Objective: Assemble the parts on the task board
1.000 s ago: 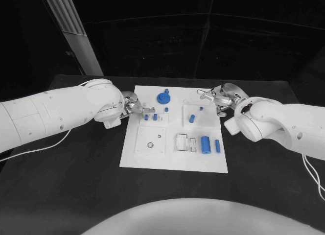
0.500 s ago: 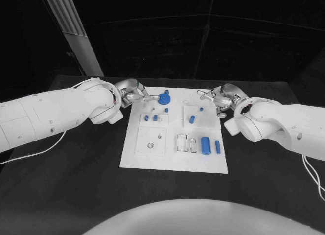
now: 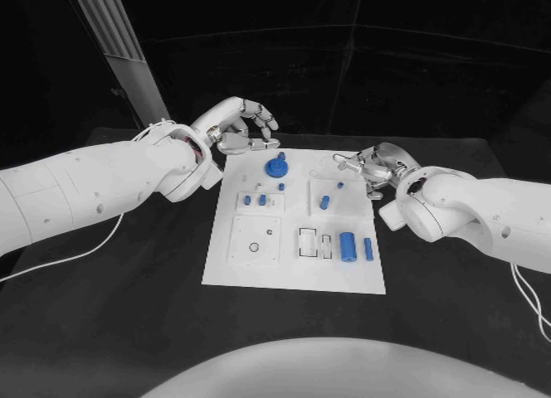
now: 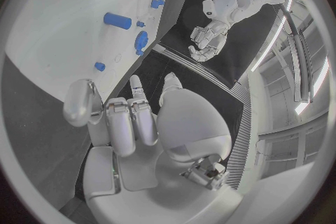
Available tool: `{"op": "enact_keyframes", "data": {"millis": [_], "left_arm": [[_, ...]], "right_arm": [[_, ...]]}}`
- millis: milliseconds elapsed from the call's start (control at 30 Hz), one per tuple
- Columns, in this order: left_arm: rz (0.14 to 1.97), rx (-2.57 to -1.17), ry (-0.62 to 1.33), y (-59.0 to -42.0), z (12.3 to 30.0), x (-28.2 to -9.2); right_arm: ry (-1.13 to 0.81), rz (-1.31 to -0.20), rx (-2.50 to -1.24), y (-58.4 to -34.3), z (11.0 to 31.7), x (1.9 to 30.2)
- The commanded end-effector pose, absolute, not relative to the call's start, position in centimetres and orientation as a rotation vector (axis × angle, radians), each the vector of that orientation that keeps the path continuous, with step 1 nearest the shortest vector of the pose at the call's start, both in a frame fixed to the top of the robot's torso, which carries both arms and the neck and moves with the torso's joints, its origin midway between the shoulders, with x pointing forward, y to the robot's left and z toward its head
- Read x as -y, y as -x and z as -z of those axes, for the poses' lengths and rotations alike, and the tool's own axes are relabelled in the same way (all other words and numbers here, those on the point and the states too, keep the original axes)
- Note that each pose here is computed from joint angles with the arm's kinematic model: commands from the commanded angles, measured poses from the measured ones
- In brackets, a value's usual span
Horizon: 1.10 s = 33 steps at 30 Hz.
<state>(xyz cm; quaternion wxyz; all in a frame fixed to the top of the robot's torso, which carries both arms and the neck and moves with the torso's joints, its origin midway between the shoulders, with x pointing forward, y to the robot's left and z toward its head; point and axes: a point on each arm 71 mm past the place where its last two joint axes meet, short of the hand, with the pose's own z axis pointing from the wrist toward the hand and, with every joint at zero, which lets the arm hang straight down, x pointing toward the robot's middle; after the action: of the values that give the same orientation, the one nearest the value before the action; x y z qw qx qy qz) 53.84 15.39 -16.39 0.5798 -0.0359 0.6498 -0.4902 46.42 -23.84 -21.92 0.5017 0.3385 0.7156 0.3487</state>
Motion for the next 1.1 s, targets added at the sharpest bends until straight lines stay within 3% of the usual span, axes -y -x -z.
{"op": "enact_keyframes", "data": {"millis": [33,400,1100], "left_arm": [[1.158,-1.512,-0.15,-53.6,16.4,-14.5],[0.958,-1.591,-0.548,-54.0,18.3,-12.7],[0.808,-1.642,-0.721,-54.5,20.9,-10.8]], "right_arm": [[-0.804,-0.856,-1.707,-46.4,21.7,23.7],[-0.8,-0.864,-1.701,-46.3,21.6,23.6],[-0.799,-0.867,-1.702,-46.3,21.5,23.5]]}}
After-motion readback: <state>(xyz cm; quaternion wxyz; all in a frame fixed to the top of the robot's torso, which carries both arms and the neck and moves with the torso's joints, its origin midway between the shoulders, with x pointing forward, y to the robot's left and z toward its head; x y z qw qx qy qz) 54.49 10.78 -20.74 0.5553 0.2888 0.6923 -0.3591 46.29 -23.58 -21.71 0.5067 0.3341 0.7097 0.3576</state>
